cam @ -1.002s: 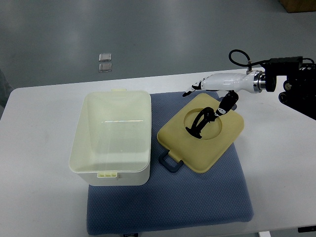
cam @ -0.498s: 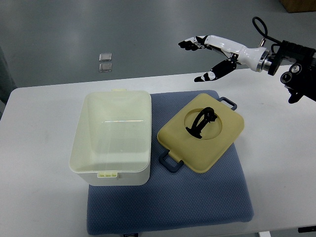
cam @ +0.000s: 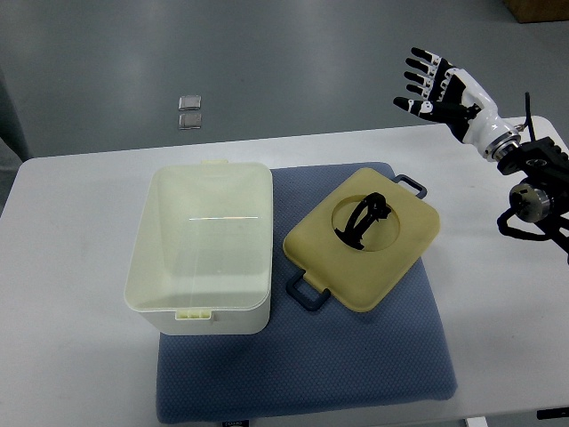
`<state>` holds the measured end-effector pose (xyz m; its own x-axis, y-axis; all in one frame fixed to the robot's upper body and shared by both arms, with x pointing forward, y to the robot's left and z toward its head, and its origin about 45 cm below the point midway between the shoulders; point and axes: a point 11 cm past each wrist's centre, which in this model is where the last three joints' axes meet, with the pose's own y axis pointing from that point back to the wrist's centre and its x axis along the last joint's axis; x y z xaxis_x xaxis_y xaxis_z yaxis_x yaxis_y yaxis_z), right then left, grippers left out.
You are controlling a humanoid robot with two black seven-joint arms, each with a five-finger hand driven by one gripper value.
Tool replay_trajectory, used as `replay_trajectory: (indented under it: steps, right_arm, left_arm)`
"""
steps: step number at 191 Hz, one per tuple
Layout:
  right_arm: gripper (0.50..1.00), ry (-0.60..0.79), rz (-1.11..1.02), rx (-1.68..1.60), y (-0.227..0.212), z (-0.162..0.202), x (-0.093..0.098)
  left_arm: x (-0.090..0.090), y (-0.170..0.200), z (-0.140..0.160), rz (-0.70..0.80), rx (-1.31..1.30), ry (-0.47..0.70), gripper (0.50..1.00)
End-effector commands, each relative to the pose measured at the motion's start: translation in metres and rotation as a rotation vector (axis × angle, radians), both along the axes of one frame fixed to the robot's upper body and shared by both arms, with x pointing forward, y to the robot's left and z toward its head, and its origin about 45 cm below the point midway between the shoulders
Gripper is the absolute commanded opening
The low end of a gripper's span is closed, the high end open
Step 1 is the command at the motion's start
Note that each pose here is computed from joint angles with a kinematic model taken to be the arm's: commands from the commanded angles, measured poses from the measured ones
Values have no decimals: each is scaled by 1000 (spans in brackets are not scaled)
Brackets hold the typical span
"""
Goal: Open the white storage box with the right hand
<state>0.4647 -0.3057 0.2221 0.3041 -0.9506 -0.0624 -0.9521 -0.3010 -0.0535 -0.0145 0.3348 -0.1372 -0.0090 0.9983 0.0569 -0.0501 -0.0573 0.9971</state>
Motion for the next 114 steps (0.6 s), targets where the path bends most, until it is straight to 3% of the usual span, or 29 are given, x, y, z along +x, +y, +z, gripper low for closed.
replay_trajectory:
  steps: [1,82,114]
  right_arm:
    - [921,31,-49,88,-5,-11,-3]
    - [921,125,-158,379,-8,-34,-10]
    - [924,148,-142,421,17,-48,-15]
  left_arm:
    - [0,0,0,0,0,0,1000]
    - [0,0,0,0,0,0,1000]
    - [0,0,0,0,0,0,1000]
